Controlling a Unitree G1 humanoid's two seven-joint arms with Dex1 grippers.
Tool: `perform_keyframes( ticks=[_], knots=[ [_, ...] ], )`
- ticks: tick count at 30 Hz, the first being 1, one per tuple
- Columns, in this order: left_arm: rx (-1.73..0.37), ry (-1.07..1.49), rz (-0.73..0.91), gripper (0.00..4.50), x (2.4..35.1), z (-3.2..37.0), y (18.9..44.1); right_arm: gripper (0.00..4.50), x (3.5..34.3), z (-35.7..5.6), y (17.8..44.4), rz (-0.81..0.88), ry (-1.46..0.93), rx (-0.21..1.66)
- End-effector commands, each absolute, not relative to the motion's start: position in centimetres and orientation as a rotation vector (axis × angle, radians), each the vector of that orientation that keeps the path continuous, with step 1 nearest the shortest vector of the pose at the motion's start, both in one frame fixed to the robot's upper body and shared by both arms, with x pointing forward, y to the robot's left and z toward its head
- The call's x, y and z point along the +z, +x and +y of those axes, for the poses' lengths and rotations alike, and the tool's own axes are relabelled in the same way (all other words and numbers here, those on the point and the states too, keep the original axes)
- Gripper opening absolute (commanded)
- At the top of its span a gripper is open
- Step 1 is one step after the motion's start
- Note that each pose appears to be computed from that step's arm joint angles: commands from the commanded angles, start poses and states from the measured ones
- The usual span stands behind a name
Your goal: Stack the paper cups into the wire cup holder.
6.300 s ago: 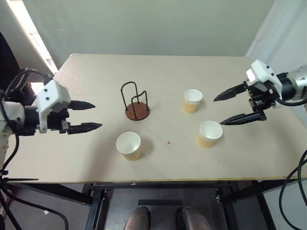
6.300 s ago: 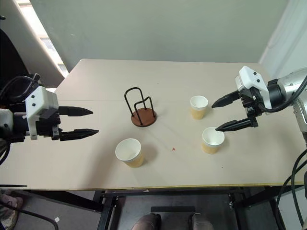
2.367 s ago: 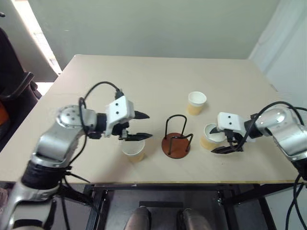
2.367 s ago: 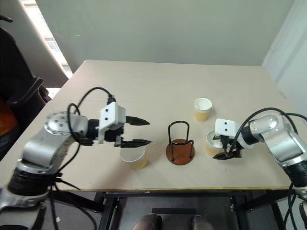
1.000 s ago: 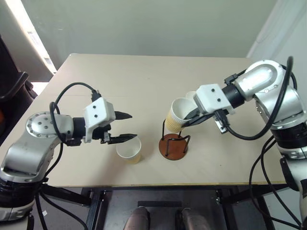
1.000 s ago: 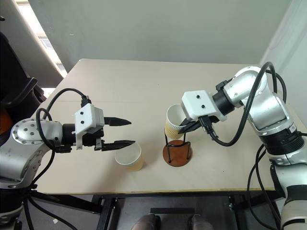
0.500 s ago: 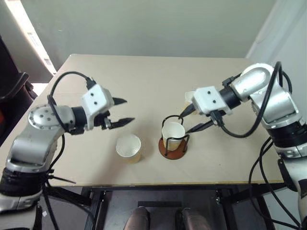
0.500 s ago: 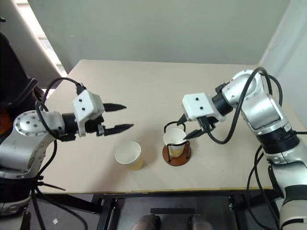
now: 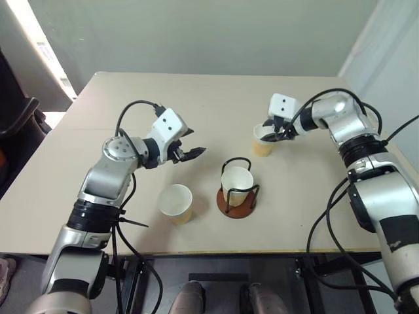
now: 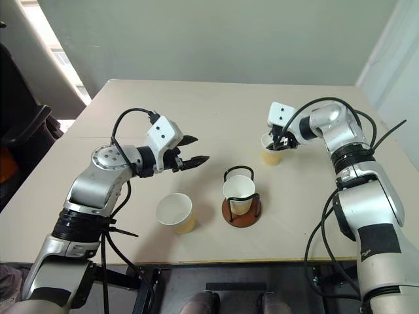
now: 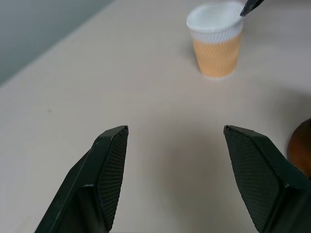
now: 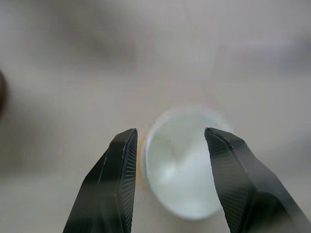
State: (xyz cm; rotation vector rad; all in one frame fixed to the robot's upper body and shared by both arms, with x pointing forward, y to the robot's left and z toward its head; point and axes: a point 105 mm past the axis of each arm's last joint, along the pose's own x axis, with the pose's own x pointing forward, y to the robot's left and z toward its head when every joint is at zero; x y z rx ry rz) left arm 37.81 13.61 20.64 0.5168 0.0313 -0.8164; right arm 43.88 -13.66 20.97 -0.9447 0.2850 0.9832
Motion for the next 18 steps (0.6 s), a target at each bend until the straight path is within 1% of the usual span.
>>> perform_keyframes(
  ticks=[1, 5, 6, 7, 9, 11, 12, 17, 18],
  knots=[
    [-0.836, 0.533, -0.027, 3.37, 21.7, 13.0, 37.2, 2.24, 22.0, -13.1, 44.5, 0.243, -0.964, 0.943],
    [-0.839, 0.538, -0.02, 3.37, 21.6, 13.4, 36.5, 2.24, 19.5, -13.2, 44.4, 0.307, -0.959, 0.951],
    [-0.832, 0.54, -0.014, 3.37, 21.6, 13.6, 36.4, 1.88, 19.1, -13.2, 44.4, 0.318, -0.963, 0.956],
    [-0.827, 0.544, -0.008, 3.37, 21.5, 13.9, 36.3, 1.68, 18.8, -13.2, 44.4, 0.324, -0.967, 0.958],
    [-0.821, 0.55, 0.001, 3.37, 21.4, 14.2, 36.0, 0.99, 18.6, -13.1, 44.3, 0.324, -0.969, 0.966],
    [-0.814, 0.552, 0.007, 3.37, 21.4, 14.6, 35.7, 0.29, 19.1, -12.9, 44.3, 0.305, -0.956, 0.975],
    [-0.81, 0.554, 0.008, 3.37, 21.4, 14.8, 35.6, 0.03, 19.4, -12.8, 44.3, 0.296, -0.959, 0.974],
    [-0.792, 0.557, 0.007, 3.37, 21.4, 15.2, 35.6, 0.03, 20.8, -12.7, 44.1, 0.249, -0.963, 0.999],
    [-0.793, 0.549, 0.002, 3.37, 21.5, 15.1, 35.5, 0.03, 21.9, -12.5, 43.6, 0.222, -0.953, 1.051]
  ],
)
